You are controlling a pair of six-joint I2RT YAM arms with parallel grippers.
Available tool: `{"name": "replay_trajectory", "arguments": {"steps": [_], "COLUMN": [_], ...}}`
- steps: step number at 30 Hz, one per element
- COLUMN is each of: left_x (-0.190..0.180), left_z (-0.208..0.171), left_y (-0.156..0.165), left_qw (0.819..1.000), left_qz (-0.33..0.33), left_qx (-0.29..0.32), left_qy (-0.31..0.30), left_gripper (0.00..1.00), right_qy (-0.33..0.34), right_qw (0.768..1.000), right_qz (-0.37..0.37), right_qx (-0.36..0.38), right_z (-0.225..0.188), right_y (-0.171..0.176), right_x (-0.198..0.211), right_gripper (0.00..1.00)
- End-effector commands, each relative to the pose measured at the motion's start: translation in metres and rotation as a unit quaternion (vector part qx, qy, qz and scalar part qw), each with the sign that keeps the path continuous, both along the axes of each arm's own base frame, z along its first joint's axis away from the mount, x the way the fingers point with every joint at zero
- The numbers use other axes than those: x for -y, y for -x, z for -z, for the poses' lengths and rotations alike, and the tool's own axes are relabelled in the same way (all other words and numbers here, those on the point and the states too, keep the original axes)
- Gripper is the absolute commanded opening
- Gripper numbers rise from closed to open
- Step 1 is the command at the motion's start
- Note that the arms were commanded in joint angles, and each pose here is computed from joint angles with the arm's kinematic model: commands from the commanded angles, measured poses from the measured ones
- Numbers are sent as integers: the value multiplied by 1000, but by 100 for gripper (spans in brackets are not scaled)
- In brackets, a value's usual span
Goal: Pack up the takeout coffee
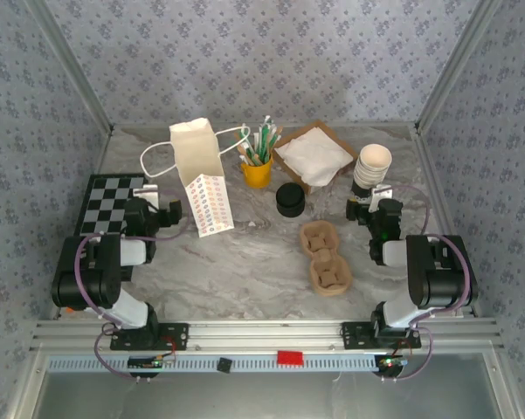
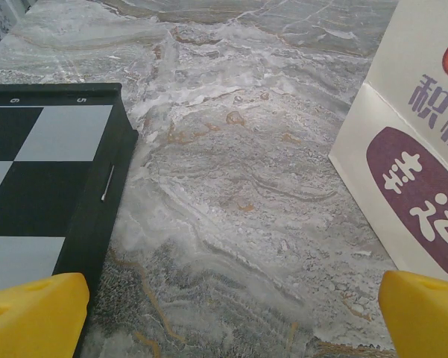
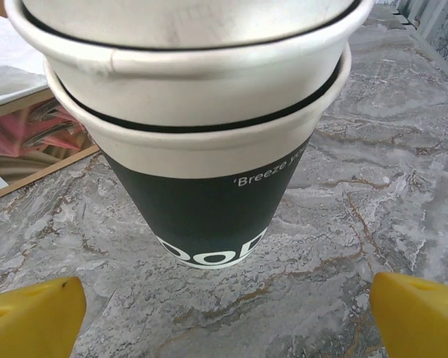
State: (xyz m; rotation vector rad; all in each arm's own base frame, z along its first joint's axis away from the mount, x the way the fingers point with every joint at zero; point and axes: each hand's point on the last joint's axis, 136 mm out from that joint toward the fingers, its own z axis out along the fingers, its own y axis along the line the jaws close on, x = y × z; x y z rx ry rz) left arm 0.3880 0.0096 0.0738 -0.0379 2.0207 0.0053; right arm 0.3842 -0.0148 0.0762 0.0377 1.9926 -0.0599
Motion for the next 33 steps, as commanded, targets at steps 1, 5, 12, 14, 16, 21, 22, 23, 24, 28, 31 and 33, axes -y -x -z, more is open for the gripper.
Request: {"name": "replay_trajectory", "arguments": {"steps": [1, 5, 12, 14, 16, 21, 22, 23, 24, 28, 31, 33], "left_x": [-2, -2, -2, -2, -2, -2, -2, -2, -2, -1, -2, -2], "left_z": [-14, -14, -15, -14, -15, -14, -14, -14, -14, -19, -31, -35], "left_y": [-10, -10, -10, -10, -10, -10, -10, -10, -10, -11, -10, -5], "left_qw": [1000, 1000, 1000, 1000, 1000, 1000, 1000, 1000, 1000, 1000, 1000, 1000], "left_qz": [-6, -6, -5, -6, -6, -6, -5, -6, -6, 0, -5, -9], "left_qx": [27, 27, 28, 27, 28, 27, 27, 27, 27, 17, 1, 3], "left_qy": [5, 5, 5, 5, 5, 5, 5, 5, 5, 4, 8, 10], "left_gripper": [100, 100, 100, 100, 100, 100, 100, 100, 100, 100, 100, 100], "right_qy": [10, 10, 10, 10, 9, 10, 9, 9, 9, -2, 5, 5], "right_qw": [1000, 1000, 1000, 1000, 1000, 1000, 1000, 1000, 1000, 1000, 998, 998], "right_qz": [9, 7, 8, 8, 7, 8, 8, 8, 7, -4, 10, 16], "right_qx": [17, 15, 17, 17, 16, 16, 16, 16, 16, 28, 56, 68], "right_z": [-10, -9, -9, -9, -9, -8, -9, -9, -9, -11, -21, -27], "right_y": [-8, -7, -8, -8, -7, -7, -7, -7, -7, -3, 7, 11], "right_x": [6, 5, 5, 5, 5, 6, 5, 6, 5, 2, 7, 8], "right_gripper": [99, 100, 100, 100, 100, 100, 100, 100, 100, 100, 100, 100]}}
